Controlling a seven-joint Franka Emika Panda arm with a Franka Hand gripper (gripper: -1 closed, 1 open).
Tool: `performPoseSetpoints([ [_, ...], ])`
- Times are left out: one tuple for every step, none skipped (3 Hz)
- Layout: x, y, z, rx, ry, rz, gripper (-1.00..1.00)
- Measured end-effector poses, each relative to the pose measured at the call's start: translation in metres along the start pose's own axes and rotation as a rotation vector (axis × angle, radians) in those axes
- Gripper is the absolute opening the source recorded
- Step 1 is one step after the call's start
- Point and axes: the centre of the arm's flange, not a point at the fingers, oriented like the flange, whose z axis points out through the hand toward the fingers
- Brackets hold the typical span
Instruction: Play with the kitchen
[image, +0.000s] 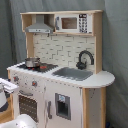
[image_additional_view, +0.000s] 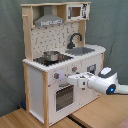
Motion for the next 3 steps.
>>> performPoseSetpoints([
  [-0.005, -0.015, 0.006, 0.009, 0.060, -0.030, 1.00],
  [-0.009, -0.036, 0.015, 0.031, 0.109, -0.028, 1.00],
  [-0.012, -0.064, 0.029, 0.082, 0.120, 0.046, 1.00],
])
